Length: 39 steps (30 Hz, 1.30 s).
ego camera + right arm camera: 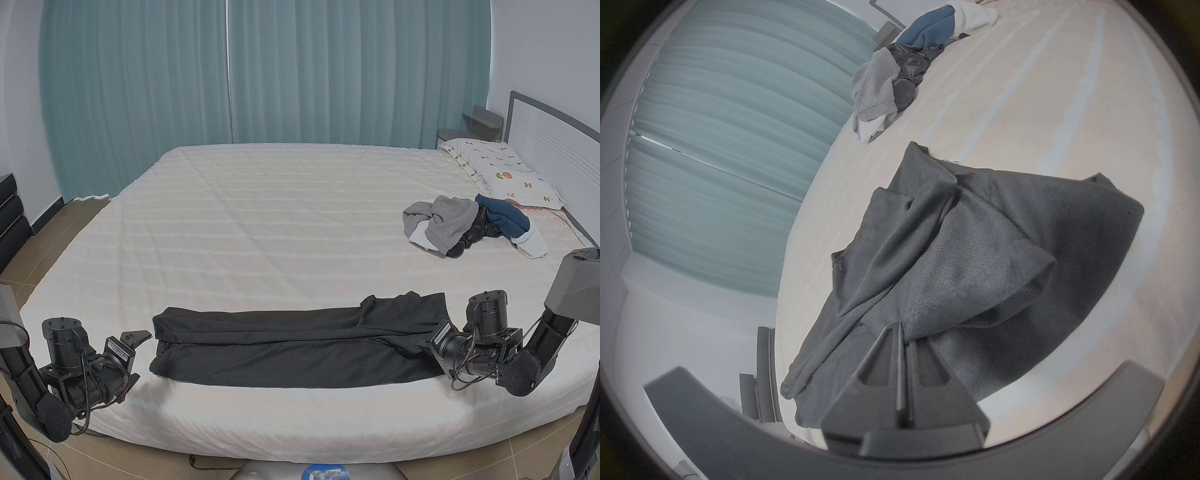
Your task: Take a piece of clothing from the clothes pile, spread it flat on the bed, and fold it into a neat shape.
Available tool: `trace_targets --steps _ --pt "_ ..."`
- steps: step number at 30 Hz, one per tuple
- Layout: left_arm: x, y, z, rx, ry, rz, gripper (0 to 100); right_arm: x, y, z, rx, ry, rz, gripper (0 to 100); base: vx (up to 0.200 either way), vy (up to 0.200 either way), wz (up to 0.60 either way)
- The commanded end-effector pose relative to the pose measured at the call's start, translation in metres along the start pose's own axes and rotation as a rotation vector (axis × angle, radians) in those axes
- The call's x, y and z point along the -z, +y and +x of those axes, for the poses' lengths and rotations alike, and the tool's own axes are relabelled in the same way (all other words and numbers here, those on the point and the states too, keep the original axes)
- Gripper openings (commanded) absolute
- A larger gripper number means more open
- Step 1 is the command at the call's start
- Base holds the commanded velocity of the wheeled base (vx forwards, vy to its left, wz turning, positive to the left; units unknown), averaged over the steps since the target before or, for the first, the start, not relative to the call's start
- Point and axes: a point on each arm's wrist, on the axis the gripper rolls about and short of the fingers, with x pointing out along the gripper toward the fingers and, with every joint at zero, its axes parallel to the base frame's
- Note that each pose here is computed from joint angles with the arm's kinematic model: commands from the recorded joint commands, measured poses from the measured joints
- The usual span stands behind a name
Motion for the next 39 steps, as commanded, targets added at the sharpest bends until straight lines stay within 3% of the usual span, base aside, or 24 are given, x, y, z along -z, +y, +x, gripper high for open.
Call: trace_targets --steps 1,13,14,20,30,39 --pt "0.0 0.0 0.001 -0.002 0.0 0.0 100 0.003 0.008 -0.016 -0.034 0.001 -0.028 0 0.0 0.0 0.0" --pt "0.0 0.001 0.001 -0.003 0.001 0.0 100 0.009 -0.006 -0.02 0.018 0.029 -0.138 0 0.0 0.0 0.0" --pt "0.0 0.0 0.001 -0.002 0.0 0.0 100 0.01 -0.007 -0.02 0.021 0.033 -0.142 100 0.0 0.0 0.0" --pt "0.0 0.0 0.001 -0.003 -0.001 -0.001 100 0.013 -0.009 -0.027 0.038 0.049 -0.188 100 0.0 0.0 0.0" --pt "-0.001 0.001 0.0 -0.005 -0.003 -0.003 100 -0.003 0.02 -0.063 -0.083 -0.088 -0.215 100 0.0 0.0 0.0" --pt "-0.001 0.001 0.001 -0.005 -0.003 -0.001 100 -0.004 0.024 -0.066 -0.116 -0.088 -0.213 100 0.0 0.0 0.0"
